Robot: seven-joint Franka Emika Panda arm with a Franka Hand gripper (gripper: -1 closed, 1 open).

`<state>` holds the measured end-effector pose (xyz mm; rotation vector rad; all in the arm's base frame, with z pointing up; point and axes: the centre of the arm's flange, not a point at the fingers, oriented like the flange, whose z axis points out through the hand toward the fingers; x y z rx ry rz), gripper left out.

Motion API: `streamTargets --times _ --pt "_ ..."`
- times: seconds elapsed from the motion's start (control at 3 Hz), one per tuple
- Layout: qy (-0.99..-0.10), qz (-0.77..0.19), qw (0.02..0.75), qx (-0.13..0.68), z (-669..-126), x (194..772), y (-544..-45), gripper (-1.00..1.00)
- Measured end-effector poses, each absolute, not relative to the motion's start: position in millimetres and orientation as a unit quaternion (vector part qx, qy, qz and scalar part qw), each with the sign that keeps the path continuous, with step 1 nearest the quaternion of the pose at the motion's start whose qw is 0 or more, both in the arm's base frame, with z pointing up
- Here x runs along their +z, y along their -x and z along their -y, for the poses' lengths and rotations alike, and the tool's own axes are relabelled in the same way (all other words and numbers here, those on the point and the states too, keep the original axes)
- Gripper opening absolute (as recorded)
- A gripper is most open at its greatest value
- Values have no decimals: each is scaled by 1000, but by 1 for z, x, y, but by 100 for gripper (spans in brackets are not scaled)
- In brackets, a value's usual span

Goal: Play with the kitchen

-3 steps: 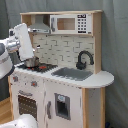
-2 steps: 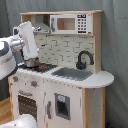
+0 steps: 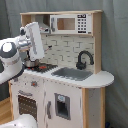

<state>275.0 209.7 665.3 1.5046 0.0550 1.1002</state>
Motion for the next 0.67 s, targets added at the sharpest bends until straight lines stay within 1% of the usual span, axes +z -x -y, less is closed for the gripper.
streamTargets --times 0.33,0.67 --pt "-647 -27 584 490 -189 671 -278 100" --pt "-642 -23 585 495 -170 676 -292 100"
